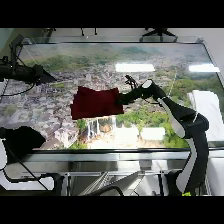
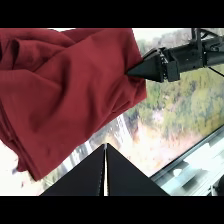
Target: Fold the shirts.
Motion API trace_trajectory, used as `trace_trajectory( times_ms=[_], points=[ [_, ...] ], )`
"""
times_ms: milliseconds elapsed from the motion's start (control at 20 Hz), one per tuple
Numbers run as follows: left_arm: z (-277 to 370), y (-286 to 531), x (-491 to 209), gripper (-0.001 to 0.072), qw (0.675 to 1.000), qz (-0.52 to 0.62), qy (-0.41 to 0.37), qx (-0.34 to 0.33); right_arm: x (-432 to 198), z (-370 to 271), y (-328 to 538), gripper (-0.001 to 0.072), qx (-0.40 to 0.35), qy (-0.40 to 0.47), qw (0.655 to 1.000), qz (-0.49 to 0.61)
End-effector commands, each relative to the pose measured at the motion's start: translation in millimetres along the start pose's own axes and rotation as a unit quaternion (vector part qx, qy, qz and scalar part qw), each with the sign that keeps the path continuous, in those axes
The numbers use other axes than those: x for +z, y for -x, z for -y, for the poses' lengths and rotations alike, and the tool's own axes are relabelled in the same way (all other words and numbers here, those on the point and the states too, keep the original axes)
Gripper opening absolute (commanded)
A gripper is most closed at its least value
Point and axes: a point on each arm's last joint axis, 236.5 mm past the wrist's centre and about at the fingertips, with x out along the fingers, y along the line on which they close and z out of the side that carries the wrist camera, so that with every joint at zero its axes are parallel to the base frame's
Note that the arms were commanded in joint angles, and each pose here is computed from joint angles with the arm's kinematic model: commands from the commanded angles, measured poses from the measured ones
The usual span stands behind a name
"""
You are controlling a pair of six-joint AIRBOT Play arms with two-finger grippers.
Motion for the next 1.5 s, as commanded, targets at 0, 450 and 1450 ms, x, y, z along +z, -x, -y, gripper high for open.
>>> trace_trajectory(
  times_ms=[0,450,1450],
  points=[
    [0,0,0,0.0013,1.0,0.001,0.0,0.0,10,-40,13,0.0019,0.043,0.038,0.998,0.004],
    [0,0,-2,0.0013,1.0,-0.003,0.0,-0.001,86,-40,343,0.0016,-0.239,0.039,0.939,0.243],
    [1,0,-4,0.0013,1.0,-0.009,0.0,-0.003,-250,199,493,0.0017,-0.387,-0.523,0.745,0.144]
  ],
)
